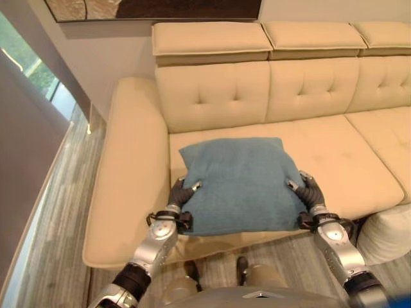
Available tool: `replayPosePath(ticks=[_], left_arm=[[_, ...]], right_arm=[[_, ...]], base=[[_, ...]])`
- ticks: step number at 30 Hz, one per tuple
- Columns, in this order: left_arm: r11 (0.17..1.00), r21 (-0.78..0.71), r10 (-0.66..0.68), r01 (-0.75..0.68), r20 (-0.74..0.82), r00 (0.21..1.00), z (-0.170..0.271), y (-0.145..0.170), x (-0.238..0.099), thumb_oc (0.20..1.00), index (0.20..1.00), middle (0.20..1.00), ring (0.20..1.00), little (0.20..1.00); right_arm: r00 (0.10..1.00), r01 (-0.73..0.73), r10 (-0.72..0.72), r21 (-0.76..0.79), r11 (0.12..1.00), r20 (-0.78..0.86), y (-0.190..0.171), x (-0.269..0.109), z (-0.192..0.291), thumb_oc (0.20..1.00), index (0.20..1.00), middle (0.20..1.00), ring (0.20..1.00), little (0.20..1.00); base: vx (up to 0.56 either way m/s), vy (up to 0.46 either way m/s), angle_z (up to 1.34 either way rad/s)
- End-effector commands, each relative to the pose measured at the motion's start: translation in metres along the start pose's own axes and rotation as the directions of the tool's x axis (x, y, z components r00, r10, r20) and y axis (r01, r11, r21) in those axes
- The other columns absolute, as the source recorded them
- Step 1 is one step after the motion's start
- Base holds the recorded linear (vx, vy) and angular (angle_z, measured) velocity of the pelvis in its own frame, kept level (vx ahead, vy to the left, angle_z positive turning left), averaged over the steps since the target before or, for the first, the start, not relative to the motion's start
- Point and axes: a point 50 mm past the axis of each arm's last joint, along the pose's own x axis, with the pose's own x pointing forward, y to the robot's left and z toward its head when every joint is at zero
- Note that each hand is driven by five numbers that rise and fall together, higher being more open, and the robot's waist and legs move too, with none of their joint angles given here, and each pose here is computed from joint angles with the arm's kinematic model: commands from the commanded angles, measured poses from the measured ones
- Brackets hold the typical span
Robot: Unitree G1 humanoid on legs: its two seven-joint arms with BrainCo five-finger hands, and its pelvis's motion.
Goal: Pick up all the scattered cushions and arrange them neatly on the sofa.
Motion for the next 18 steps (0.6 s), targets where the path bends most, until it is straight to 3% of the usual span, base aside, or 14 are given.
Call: replayPosePath(ticks=[1, 11, 18], left_arm=[[0.99, -0.017, -0.135, 0.143, 0.235, 0.963, 0.044, -0.029, 0.005, 0.2, 0.2, 0.2, 0.2, 0.2], [0.991, -0.041, -0.111, 0.126, 0.273, 0.956, 0.052, -0.023, 0.007, 0.2, 0.2, 0.2, 0.2, 0.2], [0.986, -0.072, -0.131, 0.153, 0.249, 0.96, 0.044, -0.031, 0.005, 0.2, 0.2, 0.2, 0.2, 0.2]], right_arm=[[0.943, -0.167, 0.147, 0.041, 0.985, 0.3, 0.037, 0.018, 0.063, 0.2, 0.2, 0.2, 0.2, 0.2], [0.925, -0.176, 0.165, 0.003, 0.984, 0.342, 0.04, 0.023, 0.077, 0.2, 0.2, 0.2, 0.2, 0.2], [0.934, -0.176, 0.174, -0.022, 0.984, 0.313, 0.03, 0.011, 0.065, 0.2, 0.2, 0.2, 0.2, 0.2]], base=[[0.15, 0.055, -0.24], [0.17, -0.075, -0.04], [0.18, -0.28, 0.15]])
